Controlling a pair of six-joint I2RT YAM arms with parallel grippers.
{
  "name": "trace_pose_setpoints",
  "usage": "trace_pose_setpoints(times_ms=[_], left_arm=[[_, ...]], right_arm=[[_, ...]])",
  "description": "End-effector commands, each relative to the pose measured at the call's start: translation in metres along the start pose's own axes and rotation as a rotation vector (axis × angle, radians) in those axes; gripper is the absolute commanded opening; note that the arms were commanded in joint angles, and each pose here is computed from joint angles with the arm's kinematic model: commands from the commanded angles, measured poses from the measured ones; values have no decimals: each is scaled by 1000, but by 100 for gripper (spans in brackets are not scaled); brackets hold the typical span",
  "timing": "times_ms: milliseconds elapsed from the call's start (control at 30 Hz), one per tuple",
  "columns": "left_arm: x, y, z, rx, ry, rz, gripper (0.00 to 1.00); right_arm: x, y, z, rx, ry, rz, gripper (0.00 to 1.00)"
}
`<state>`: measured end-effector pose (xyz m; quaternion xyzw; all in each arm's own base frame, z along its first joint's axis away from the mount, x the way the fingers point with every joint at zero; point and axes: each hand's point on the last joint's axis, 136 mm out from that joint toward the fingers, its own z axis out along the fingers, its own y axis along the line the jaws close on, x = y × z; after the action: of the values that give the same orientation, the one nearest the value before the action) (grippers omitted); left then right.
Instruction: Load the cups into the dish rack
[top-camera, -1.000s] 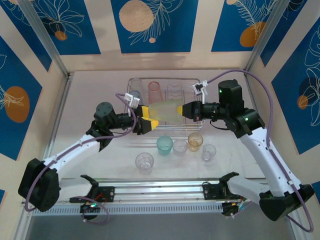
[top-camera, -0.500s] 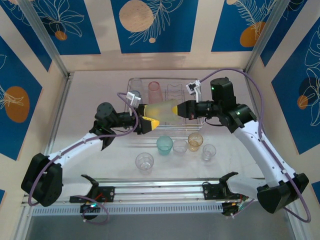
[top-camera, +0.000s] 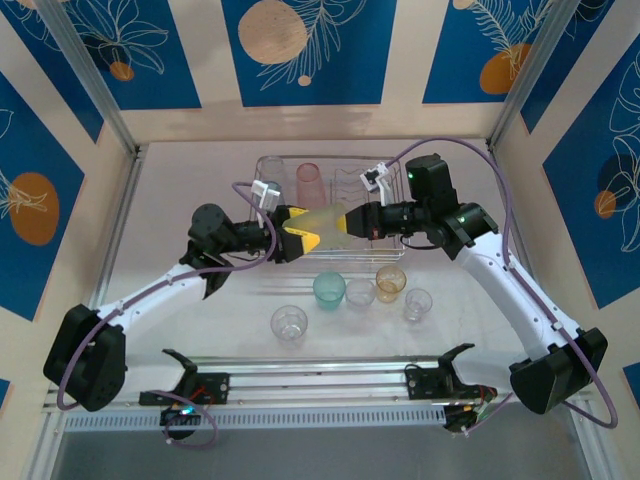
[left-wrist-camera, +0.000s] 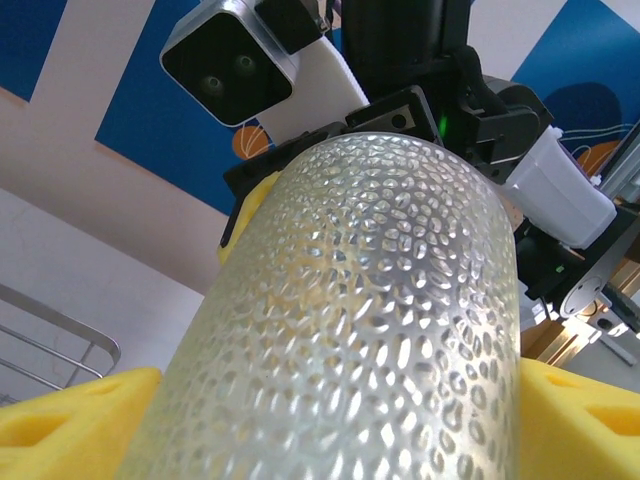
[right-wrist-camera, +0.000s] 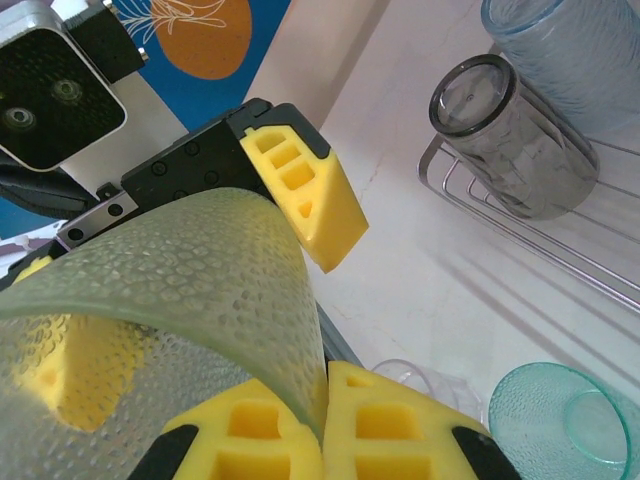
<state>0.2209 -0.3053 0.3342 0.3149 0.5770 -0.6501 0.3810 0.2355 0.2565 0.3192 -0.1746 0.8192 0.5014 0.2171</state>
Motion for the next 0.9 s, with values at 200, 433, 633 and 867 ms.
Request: trace_pose_setpoints(times_ms=[200, 433, 633, 867], left_arm=[[-11, 0, 6, -26, -16, 23, 67], [-8, 8, 3, -77, -17, 18, 81], [-7, 6, 2, -70, -24, 25, 87], [-7, 7, 4, -35, -41, 16, 95]], right_arm=[[-17, 16, 2, -49, -40, -40, 0], [-21, 18, -1, -52, -70, -54, 0], [-21, 21, -8, -68, -83, -57, 0], [-19, 20, -16, -75, -100, -52, 0]])
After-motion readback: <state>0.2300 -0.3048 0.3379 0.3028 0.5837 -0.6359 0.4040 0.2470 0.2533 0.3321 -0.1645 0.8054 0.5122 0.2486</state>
